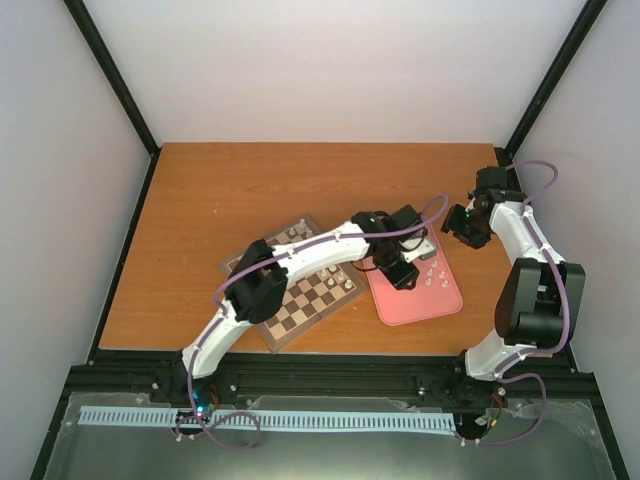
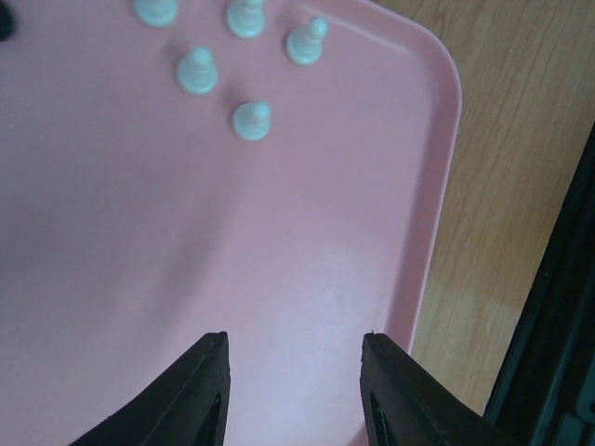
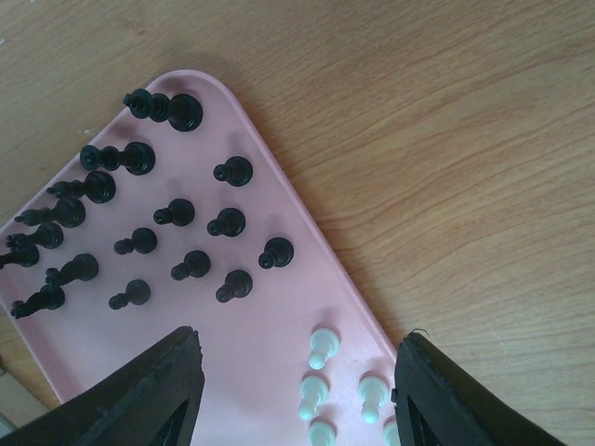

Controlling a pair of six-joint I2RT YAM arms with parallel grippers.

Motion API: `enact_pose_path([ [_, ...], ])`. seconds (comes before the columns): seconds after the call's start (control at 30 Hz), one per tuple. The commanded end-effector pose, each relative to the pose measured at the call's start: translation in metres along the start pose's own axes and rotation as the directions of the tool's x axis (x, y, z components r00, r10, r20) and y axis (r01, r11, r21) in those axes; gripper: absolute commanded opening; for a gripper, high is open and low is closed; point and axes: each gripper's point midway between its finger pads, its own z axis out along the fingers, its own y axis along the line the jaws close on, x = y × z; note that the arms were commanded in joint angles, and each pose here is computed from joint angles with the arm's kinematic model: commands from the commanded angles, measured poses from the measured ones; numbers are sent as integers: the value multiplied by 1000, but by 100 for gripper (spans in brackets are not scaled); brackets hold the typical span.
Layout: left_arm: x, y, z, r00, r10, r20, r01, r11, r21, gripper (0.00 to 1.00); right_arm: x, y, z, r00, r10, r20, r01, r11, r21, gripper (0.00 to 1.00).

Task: Set up the chess pieces on the board
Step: Pick up the chess piece from the storage box.

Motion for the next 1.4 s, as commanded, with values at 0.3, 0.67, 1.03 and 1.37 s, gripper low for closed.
enact_pose_path([
  [0.3, -51, -24, 53, 994, -30, 102, 24, 998, 52, 40, -9, -8, -2, 1000, -12, 21, 11, 999, 48, 66],
  [0.67, -46, -1, 83, 990, -102, 96, 104, 994, -17, 31, -9, -9, -4, 999, -16, 29, 14, 998, 55, 77],
  [1.03, -56, 0, 89, 985, -112, 131, 115, 993, -18, 26, -8, -9, -1, 1000, -16, 22, 15, 999, 50, 77],
  [1.37, -57, 4, 98, 984, -107, 140, 113, 993, -35, 13, -4, -11, 3, 1000, -20, 6, 19, 998, 53, 77],
])
